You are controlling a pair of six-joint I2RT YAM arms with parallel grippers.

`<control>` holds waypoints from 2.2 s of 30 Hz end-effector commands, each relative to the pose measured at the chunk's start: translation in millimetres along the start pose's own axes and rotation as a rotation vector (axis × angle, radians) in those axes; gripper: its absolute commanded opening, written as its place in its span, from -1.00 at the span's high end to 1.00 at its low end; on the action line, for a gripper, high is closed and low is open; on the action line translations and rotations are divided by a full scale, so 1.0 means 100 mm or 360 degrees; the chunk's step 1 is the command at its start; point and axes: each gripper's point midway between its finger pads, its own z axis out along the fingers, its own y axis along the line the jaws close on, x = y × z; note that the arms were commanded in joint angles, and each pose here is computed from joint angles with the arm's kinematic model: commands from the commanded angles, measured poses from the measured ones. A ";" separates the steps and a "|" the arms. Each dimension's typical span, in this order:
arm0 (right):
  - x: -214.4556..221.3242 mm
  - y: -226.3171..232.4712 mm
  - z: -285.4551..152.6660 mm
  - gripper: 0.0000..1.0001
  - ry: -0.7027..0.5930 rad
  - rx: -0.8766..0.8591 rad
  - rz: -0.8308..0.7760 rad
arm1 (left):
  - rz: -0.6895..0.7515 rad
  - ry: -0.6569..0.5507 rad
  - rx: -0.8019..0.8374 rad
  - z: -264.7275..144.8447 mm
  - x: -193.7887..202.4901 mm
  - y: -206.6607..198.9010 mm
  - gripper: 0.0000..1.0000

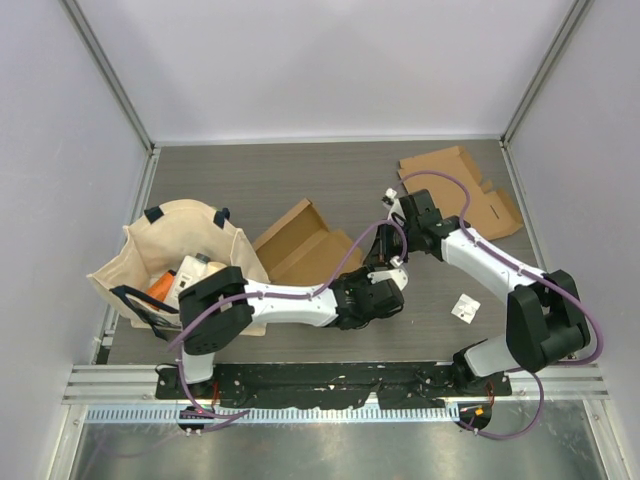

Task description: Fold the paper box

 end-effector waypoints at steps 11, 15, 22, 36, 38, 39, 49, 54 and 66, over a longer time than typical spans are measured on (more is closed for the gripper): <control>-0.95 -0.02 -0.72 -0.25 -0.0597 0.0310 0.0104 | -0.0187 -0.0233 -0.0186 -0.46 -0.58 0.61 1.00; -1.35 -0.26 -1.53 -0.59 -0.1038 0.0801 0.0134 | -0.0374 -0.0240 -0.0136 -0.60 -0.75 0.83 1.00; -1.27 -0.52 -2.23 -0.68 -0.1414 0.1144 0.0308 | -0.1012 -0.0156 0.0080 -0.71 -0.99 1.23 1.00; -0.62 -1.00 -1.91 -0.80 -0.1195 0.1303 0.0398 | -0.2488 0.0670 -0.0015 -0.33 -0.66 1.66 1.00; -0.45 -1.09 -1.84 -0.82 -0.1129 0.1344 0.0489 | -0.2576 0.0764 -0.0116 -0.35 -0.59 1.76 1.00; -0.29 -1.17 -1.81 -0.82 -0.1047 0.1397 0.0527 | -0.2658 0.0793 -0.0157 -0.32 -0.59 1.78 0.99; 0.55 -1.59 -1.59 -0.85 -0.0641 0.1593 0.0883 | -0.2934 0.0879 -0.0508 -0.23 -0.44 1.95 1.00; 0.73 -1.78 -1.59 -0.85 -0.0555 0.1610 0.1103 | -0.2949 0.0852 -0.0641 -0.09 -0.33 2.01 1.00; 0.84 -2.04 -1.49 -0.81 -0.0527 0.1408 0.1305 | -0.2948 0.0955 -0.0513 0.27 -0.42 1.73 1.00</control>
